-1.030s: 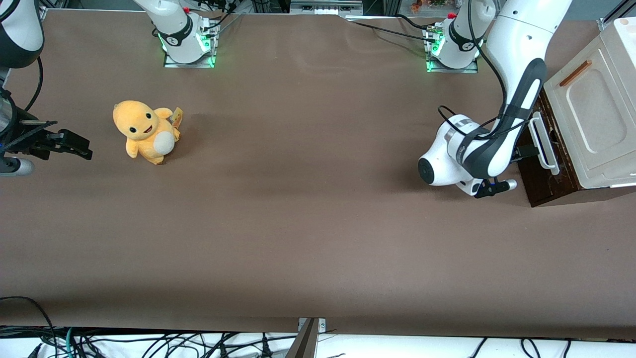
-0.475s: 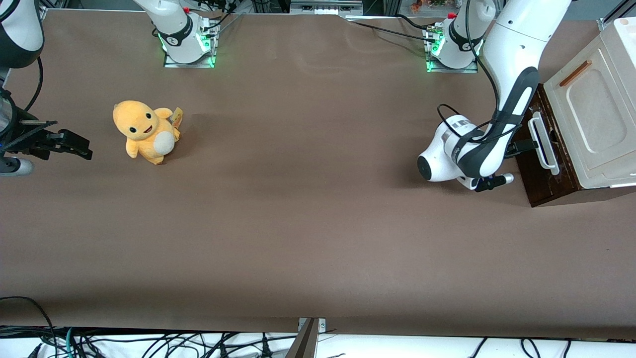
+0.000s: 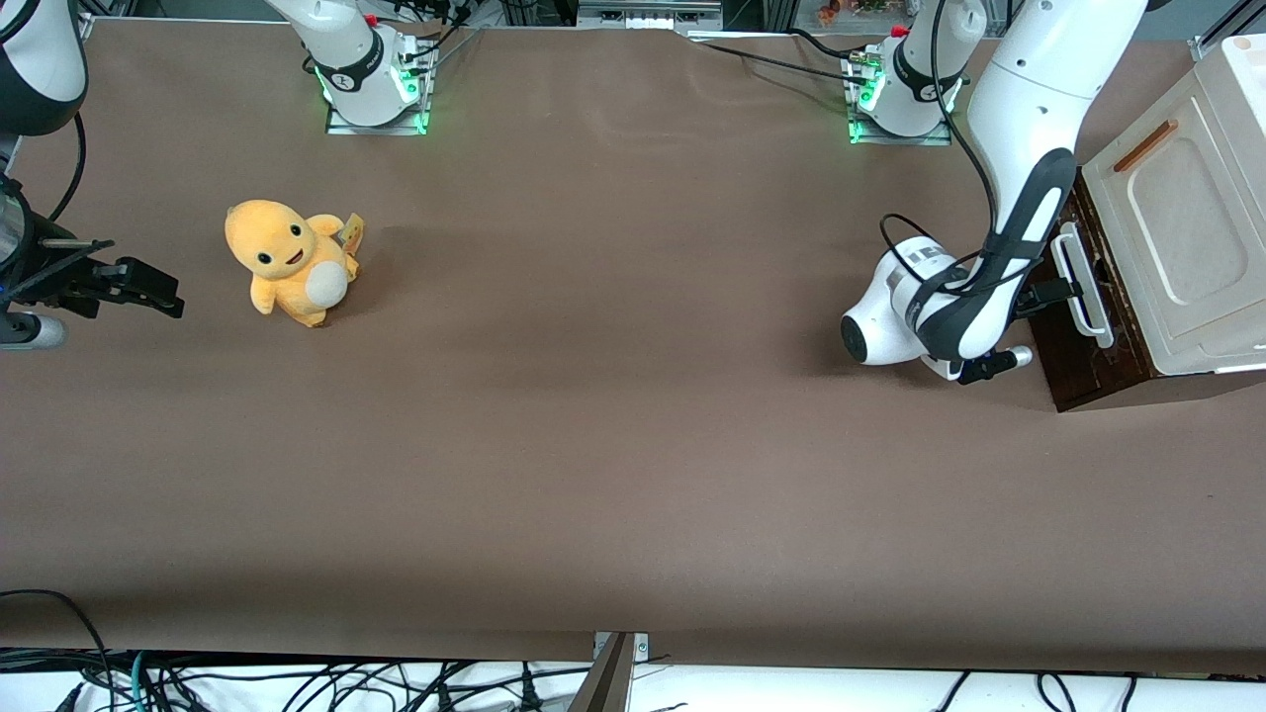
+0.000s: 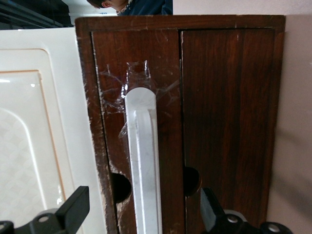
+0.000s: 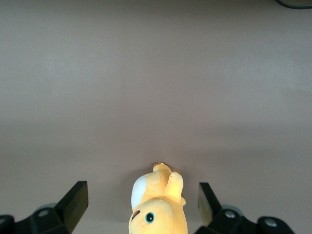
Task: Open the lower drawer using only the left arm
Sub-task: 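Close the left gripper around the white bar handle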
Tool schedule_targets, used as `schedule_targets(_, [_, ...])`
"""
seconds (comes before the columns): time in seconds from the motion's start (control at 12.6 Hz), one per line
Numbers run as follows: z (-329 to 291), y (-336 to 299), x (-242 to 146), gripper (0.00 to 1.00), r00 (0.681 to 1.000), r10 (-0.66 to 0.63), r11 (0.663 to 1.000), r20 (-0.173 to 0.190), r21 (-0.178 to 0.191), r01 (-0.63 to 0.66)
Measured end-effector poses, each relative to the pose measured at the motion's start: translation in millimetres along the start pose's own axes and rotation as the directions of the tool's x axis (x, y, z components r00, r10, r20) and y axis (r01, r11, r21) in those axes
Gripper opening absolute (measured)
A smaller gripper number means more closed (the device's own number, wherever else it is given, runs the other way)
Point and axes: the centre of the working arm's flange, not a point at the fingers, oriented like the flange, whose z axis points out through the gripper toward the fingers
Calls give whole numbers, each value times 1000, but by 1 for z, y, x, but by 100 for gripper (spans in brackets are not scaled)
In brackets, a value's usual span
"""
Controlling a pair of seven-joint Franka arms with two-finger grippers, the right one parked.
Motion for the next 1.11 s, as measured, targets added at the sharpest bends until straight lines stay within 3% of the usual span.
schedule_targets(0.48, [11,3,4,100,1000,-7,999,-20,31,8])
schedule_targets(1.11, [30,9,6,96,1000,7,998,-1,67,-6])
